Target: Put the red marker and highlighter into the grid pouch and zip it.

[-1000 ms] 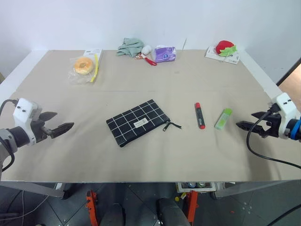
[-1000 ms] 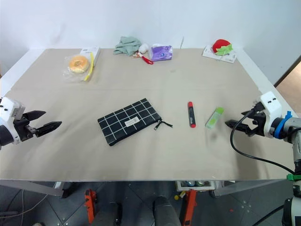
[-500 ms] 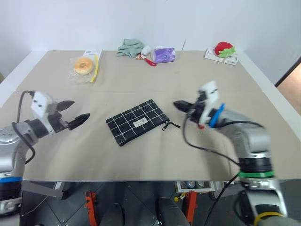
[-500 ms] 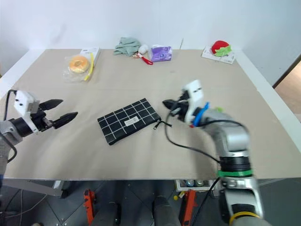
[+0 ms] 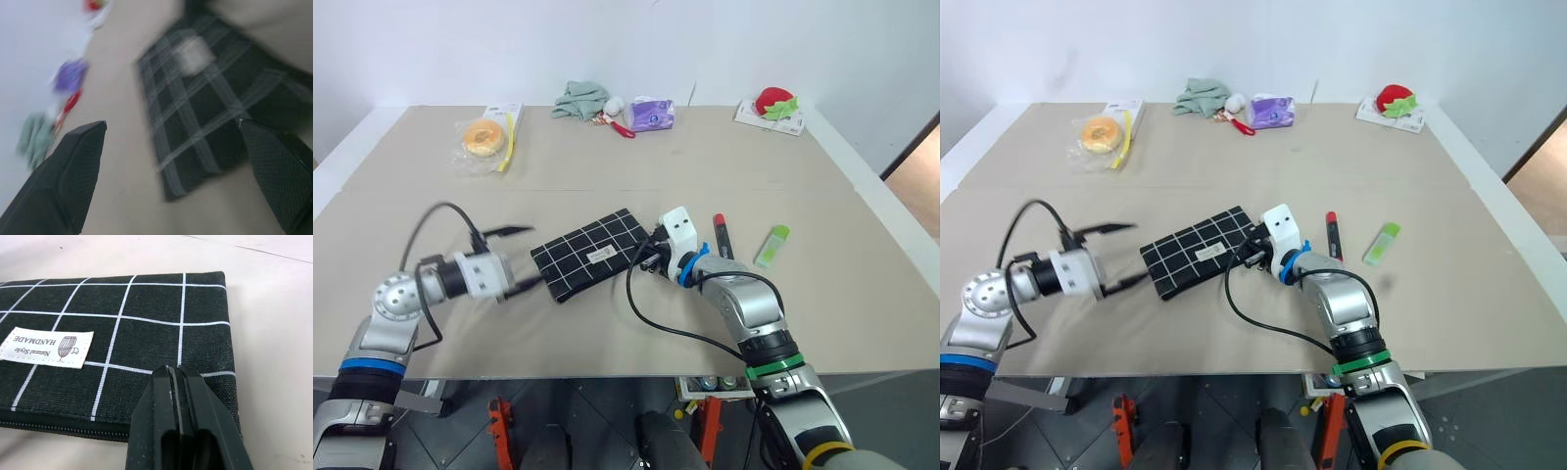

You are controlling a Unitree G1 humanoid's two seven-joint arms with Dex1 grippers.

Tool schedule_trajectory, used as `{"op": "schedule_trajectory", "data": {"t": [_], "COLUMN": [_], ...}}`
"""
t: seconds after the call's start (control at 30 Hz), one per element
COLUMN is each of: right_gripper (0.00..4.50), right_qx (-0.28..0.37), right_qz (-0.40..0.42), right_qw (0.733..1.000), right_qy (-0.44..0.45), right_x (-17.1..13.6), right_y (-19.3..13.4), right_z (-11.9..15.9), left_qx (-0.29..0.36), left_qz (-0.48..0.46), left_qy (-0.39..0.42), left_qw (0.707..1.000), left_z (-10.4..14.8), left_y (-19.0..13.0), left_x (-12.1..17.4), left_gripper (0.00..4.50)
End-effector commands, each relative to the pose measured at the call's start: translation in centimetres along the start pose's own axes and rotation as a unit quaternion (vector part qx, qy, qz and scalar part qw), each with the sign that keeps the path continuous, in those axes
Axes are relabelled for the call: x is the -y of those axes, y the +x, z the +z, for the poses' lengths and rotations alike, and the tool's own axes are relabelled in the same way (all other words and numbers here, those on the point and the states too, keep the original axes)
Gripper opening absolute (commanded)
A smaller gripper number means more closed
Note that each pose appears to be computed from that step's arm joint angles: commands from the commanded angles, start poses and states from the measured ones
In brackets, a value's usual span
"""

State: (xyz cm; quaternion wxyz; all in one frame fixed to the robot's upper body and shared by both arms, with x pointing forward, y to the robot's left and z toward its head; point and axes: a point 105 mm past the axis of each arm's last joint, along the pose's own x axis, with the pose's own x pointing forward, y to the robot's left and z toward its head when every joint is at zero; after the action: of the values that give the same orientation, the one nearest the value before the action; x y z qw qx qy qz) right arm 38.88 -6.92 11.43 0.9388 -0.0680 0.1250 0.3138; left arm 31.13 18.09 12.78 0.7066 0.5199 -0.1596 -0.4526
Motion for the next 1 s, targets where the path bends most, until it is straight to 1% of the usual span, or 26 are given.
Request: {"op": "schedule_trajectory", "data": {"t": [0.03, 0.2, 0.33, 0.53, 0.77, 0.83, 0.9, 0.97, 1.0], "right_gripper": [0.08, 0.08, 0.08, 0.08, 0.08, 0.0, 0.0, 0.0, 0.0], "right_qx": [-0.034, -0.028, -0.024, -0.025, -0.024, -0.025, -0.024, -0.024, -0.024], "right_qz": [-0.013, -0.012, -0.008, -0.006, -0.009, -0.009, -0.009, -0.009, -0.01], "right_qw": [0.999, 1.0, 1.0, 1.0, 1.0, 1.0, 1.0, 1.0, 1.0], "right_qy": [0.002, -0.001, -0.004, -0.007, -0.005, -0.004, -0.003, -0.003, -0.003], "right_x": [0.2, 0.0, -0.3, -0.4, -0.2, -0.3, -0.3, -0.3, -0.3], "right_y": [0.2, 0.3, 0.3, 0.2, 0.0, -0.1, -0.1, -0.1, -0.1], "right_z": [-1.7, -1.4, -1.2, -1.3, -1.3, -1.4, -1.4, -1.4, -1.4], "left_qx": [0.009, 0.009, 0.022, 0.031, 0.054, 0.059, 0.066, 0.069, 0.07], "left_qz": [-0.042, -0.047, -0.041, -0.032, -0.055, -0.054, -0.053, -0.057, -0.058], "left_qy": [0.093, 0.118, 0.136, 0.138, 0.124, 0.124, 0.124, 0.123, 0.122], "left_qw": [0.995, 0.992, 0.99, 0.989, 0.989, 0.989, 0.989, 0.988, 0.988], "left_z": [0.1, -1.1, -1.1, -1.3, -0.8, -0.5, -0.3, -0.1, -0.1], "left_y": [-0.4, -0.3, 1.0, 2.6, 4.8, 5.2, 5.6, 5.9, 6.0], "left_x": [0.7, 1.4, 1.2, 1.2, 2.7, 2.7, 2.7, 2.8, 2.8], "left_gripper": [4.5, 4.5, 4.5, 4.5, 4.5, 3.98, 3.23, 2.22, 1.83]}}
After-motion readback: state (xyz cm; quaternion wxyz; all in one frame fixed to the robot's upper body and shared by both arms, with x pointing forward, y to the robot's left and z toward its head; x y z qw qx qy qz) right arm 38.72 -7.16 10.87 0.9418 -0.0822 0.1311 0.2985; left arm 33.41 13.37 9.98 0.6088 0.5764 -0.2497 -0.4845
